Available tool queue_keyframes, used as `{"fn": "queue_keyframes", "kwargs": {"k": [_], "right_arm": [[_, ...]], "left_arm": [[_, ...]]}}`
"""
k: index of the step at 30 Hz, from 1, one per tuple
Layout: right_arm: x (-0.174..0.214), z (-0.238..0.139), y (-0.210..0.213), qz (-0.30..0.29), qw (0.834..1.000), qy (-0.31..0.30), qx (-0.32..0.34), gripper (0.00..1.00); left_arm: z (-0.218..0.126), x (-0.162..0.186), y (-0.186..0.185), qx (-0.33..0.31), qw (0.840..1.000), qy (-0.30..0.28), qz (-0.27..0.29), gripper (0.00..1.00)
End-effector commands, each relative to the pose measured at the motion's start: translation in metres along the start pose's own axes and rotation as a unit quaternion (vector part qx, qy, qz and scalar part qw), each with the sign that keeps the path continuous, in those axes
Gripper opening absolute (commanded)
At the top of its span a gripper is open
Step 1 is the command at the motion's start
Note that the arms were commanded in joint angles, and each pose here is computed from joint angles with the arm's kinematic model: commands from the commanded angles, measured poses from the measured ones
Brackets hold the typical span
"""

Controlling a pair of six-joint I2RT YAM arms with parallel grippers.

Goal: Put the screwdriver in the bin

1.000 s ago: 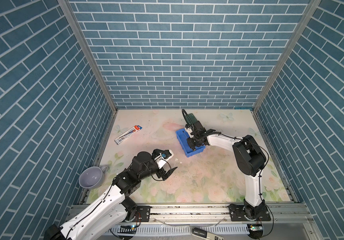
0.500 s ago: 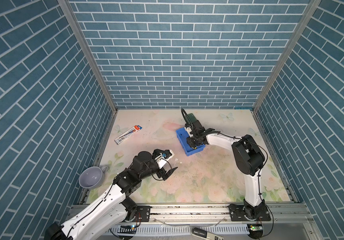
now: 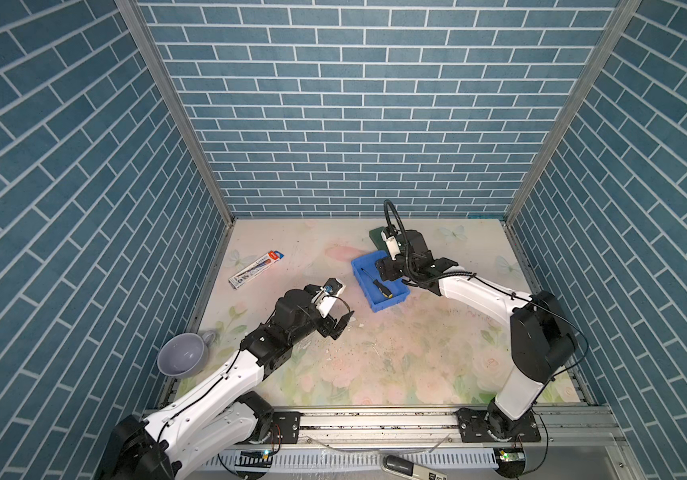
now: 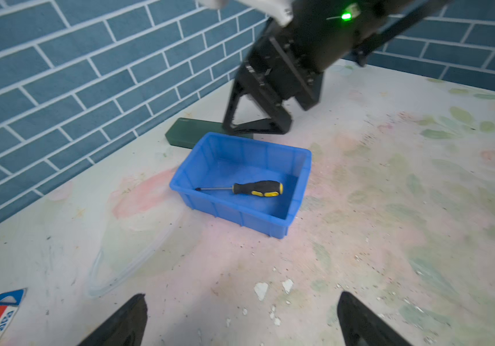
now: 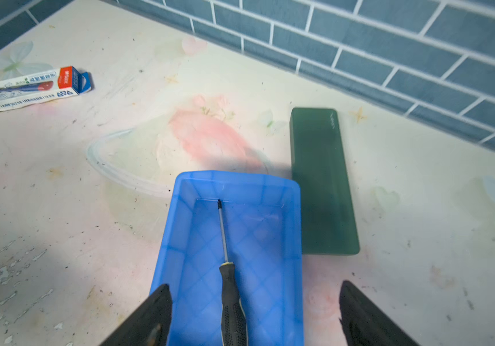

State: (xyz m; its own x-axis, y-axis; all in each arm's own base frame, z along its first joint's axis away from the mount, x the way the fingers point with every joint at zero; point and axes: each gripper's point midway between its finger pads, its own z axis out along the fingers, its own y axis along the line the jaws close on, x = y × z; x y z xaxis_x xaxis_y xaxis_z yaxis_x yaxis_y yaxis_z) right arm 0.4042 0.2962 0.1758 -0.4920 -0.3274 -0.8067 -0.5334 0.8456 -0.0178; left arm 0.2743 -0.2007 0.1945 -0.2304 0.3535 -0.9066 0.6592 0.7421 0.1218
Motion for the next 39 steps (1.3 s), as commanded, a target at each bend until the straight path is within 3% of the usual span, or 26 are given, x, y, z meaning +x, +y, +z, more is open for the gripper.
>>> {"fn": "queue_keyframes", "kwargs": {"k": [1,6,10,15,19,27,34,39], "right_arm": [[-0.016,-0.018,-0.019,0.009,0.998,-0.052,0.024,0.91],[-0.021,-0.041,-0.048,0.048,0.993,-0.092,0.047,0.95],[-0.012,-0.059,-0.084,0.071,0.989,-0.102,0.083,0.96],[0.017,-0.081,-0.135,0.093,0.979,-0.106,0.146,0.97],[0.046,-0.092,-0.169,0.060,0.970,-0.090,0.218,0.99],[0.111,-0.113,-0.233,0.074,0.939,-0.073,0.327,0.99],[0.154,-0.110,-0.258,0.126,0.928,-0.083,0.340,0.99],[0.169,-0.104,-0.263,0.143,0.930,-0.115,0.320,0.99]], "left_arm": [[0.002,-0.028,0.036,-0.067,0.997,-0.039,-0.026,1.00],[0.007,-0.023,0.077,-0.148,0.986,-0.059,-0.050,1.00],[0.005,0.004,0.105,-0.202,0.977,-0.043,-0.059,1.00],[-0.011,0.041,0.144,-0.270,0.959,-0.023,-0.078,1.00],[-0.021,0.064,0.161,-0.305,0.948,-0.012,-0.088,1.00],[-0.020,0.112,0.186,-0.361,0.927,0.017,-0.099,1.00],[-0.018,0.111,0.197,-0.365,0.925,0.003,-0.105,1.00],[-0.011,0.115,0.207,-0.373,0.921,-0.022,-0.108,1.00]]}}
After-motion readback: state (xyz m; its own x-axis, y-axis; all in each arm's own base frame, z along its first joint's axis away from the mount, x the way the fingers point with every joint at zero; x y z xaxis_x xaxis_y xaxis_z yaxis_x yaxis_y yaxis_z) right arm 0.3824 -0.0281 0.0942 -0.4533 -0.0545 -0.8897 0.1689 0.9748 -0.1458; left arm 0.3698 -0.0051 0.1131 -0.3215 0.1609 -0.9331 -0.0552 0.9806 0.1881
